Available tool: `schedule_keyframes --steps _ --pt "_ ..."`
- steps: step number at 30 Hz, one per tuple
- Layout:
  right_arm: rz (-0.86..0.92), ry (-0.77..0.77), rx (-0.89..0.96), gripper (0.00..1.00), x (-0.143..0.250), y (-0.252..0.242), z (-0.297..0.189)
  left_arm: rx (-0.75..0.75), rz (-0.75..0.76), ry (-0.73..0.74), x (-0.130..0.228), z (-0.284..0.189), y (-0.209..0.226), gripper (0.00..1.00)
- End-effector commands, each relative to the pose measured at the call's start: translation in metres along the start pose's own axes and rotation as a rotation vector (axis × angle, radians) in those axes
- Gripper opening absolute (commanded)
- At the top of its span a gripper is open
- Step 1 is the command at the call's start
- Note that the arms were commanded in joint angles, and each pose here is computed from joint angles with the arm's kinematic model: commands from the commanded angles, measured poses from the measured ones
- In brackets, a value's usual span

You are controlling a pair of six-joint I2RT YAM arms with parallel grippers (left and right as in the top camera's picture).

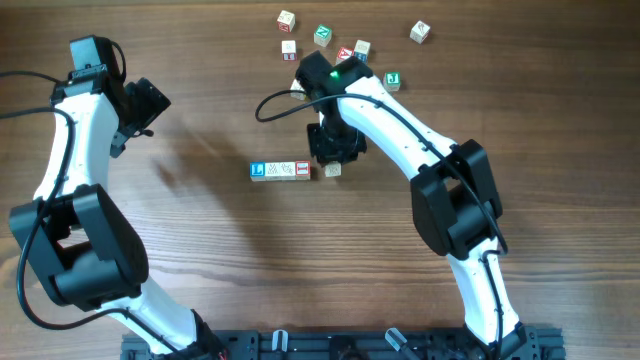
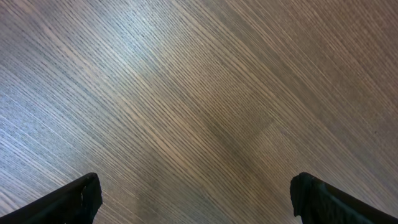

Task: Form a horizontal line
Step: 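Carry the picture block and lower it right of the I block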

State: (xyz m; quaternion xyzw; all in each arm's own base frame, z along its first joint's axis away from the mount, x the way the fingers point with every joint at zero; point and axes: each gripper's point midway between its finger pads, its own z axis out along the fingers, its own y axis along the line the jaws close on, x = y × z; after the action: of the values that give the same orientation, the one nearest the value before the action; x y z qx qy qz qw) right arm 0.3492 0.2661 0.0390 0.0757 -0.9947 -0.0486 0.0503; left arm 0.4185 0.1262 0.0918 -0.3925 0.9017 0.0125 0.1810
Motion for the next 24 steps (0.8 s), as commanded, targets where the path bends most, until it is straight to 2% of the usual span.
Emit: schedule_keyframes --steps 1,10,12,15,24 --pt "0.004 -0.031 -0.021 0.17 -0.008 0.004 0.003 0.012 -0.004 -0.017 -0.005 -0.006 -0.003 1.0" --pt "0.005 -0.04 -0.023 0.23 -0.01 0.003 0.015 0.012 -0.004 -0.017 -0.005 -0.006 -0.003 1.0" --pt "0.004 -0.051 -0.026 0.29 -0.012 0.004 0.015 0.012 -0.004 -0.017 -0.005 -0.006 -0.003 1.0" --pt "0.004 -0.046 -0.024 0.49 -0.011 0.003 0.015 0.012 -0.004 -0.017 -0.005 -0.006 -0.003 1.0" --pt "0.007 -0.056 -0.029 0.77 -0.014 0.003 0.012 0.012 -0.004 -0.017 -0.005 -0.006 -0.003 1.0"
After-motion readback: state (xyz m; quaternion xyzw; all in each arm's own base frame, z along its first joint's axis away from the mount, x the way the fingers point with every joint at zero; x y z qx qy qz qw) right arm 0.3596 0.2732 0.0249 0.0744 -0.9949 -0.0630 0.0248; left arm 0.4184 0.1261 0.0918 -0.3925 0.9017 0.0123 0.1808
